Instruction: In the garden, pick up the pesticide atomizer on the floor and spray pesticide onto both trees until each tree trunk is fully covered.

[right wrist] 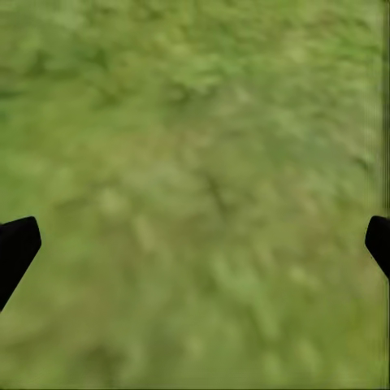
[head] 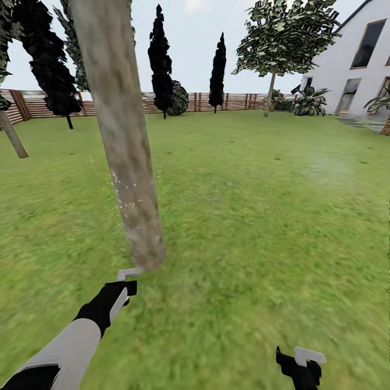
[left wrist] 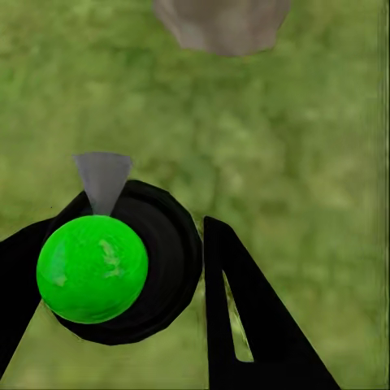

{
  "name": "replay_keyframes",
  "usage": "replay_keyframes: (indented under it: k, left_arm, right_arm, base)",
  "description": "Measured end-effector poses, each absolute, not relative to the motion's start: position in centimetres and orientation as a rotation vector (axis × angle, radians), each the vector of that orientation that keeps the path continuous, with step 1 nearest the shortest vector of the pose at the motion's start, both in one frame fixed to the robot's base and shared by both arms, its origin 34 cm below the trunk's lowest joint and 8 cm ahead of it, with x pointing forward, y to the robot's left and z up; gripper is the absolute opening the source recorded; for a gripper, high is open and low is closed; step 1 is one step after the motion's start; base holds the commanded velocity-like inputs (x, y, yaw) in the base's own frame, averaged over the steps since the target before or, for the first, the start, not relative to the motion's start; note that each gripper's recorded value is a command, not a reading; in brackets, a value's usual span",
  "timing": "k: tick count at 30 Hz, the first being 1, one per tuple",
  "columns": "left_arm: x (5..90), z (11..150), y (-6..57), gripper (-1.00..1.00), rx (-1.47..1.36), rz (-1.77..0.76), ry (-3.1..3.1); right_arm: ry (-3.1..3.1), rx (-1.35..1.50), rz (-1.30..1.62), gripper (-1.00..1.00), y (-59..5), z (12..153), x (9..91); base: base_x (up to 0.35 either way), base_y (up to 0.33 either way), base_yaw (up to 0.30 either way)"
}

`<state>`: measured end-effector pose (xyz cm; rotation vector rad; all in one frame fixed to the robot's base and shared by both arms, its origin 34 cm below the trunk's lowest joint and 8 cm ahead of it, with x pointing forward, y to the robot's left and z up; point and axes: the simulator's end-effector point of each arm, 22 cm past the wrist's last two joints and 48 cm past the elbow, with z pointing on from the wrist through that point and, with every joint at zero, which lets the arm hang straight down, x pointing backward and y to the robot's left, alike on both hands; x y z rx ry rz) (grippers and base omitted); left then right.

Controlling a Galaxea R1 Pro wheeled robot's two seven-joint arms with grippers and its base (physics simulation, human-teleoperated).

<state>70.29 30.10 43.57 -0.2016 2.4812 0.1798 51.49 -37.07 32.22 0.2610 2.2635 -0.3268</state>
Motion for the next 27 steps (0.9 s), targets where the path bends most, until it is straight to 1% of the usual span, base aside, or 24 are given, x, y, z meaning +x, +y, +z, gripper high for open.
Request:
replay_keyframes:
  k: [7,18,23,27]
  left_arm:
    - [70.27,43.54,30.1,-1.0,-0.202,0.18,2.482]
    - [70.27,43.54,30.1,-1.0,-0.202,0.18,2.482]
    - [70.27,43.54,30.09,-1.0,-0.203,0.179,2.482]
    - [70.28,43.56,30.22,-1.0,-0.205,0.18,2.481]
  right_arm:
    - [2.264,0.261,-0.327,1.0,-37.08,32.22,51.48]
    - [2.263,0.261,-0.327,1.0,-37.08,32.22,51.49]
    - [2.264,0.261,-0.327,1.0,-37.07,32.22,51.48]
    - [2.264,0.261,-0.327,1.0,-37.08,32.22,51.47]
  base:
    - [0.095,-0.273,0.034]
    - [0.095,-0.273,0.255]
    - [0.1,-0.273,0.033]
    - [0.221,-0.206,0.001]
